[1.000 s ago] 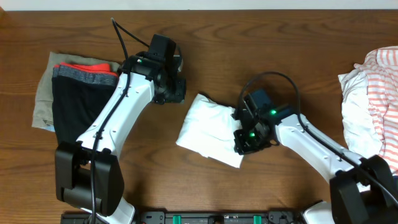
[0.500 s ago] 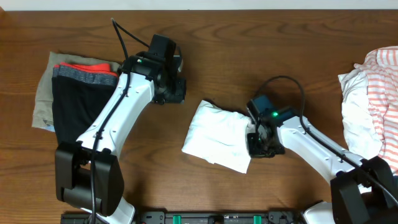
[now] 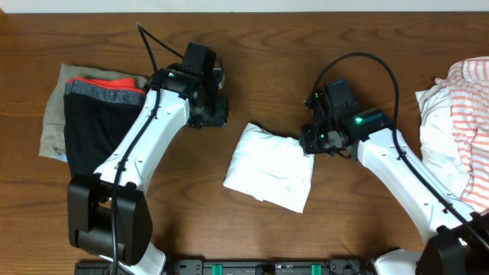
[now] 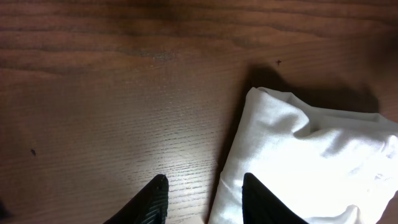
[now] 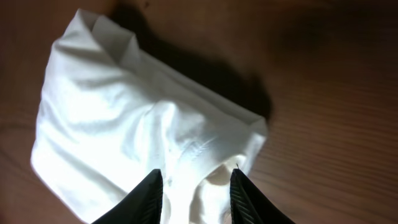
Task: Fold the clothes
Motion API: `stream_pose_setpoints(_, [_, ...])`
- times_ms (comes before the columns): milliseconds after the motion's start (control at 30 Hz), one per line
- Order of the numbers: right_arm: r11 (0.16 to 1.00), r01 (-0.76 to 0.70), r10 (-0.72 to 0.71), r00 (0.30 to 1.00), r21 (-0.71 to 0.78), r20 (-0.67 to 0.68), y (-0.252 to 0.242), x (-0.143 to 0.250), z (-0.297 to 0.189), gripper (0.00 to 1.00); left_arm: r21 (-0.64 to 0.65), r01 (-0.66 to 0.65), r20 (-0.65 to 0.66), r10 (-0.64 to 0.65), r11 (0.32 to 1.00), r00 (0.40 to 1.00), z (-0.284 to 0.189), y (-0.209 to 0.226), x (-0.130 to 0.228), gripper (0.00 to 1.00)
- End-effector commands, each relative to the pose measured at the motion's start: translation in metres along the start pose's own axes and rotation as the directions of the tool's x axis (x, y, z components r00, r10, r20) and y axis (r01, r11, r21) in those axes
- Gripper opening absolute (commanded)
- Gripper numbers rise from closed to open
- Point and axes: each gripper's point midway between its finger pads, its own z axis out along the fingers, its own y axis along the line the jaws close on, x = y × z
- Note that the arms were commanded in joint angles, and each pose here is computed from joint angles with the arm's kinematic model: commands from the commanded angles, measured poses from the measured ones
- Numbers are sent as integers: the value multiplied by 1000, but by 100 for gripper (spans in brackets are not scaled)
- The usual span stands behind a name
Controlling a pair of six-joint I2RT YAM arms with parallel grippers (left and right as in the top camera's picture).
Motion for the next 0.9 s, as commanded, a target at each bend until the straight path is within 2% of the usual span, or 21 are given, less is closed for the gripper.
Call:
stream_pose_setpoints(0, [999, 20, -22, 998, -49, -52, 5, 6, 11, 34, -10, 2, 16, -1, 1000, 1000, -5, 1, -4, 40])
stream_pose_setpoints(200, [999, -1, -5, 989, -43, -147, 0, 18, 38, 34, -10, 1, 16, -1, 1000, 1000, -5, 1, -4, 40])
stream_pose_setpoints(300, [998, -12, 0, 983, -65, -185, 3, 24, 49, 30, -10, 2, 16, -1, 1000, 1000, -5, 1, -4, 39])
stream_pose_setpoints(333, [997, -15, 1, 981, -69, -193, 3, 25, 52, 25, -10, 2, 16, -1, 1000, 1000, -5, 1, -4, 39])
stream_pose_setpoints(367, [997, -16, 2, 980, -69, -199, 3, 26, 53, 2, -10, 1, 16, -1, 1000, 1000, -5, 1, -4, 39])
stream_pose_setpoints(533, [997, -19, 6, 985, -72, -170, 2, 22, 36, 1, -10, 1, 16, -1, 1000, 1000, -5, 2, -4, 40])
stream_pose_setpoints(733, [999, -46, 46, 995, -1, -85, -18, 17, -12, 3, -10, 1, 16, -1, 1000, 1000, -5, 2, -4, 39])
stream_pose_setpoints(867, [997, -64, 69, 989, 44, -130, -30, 30, -12, 3, -10, 1, 16, -1, 1000, 1000, -5, 2, -4, 39])
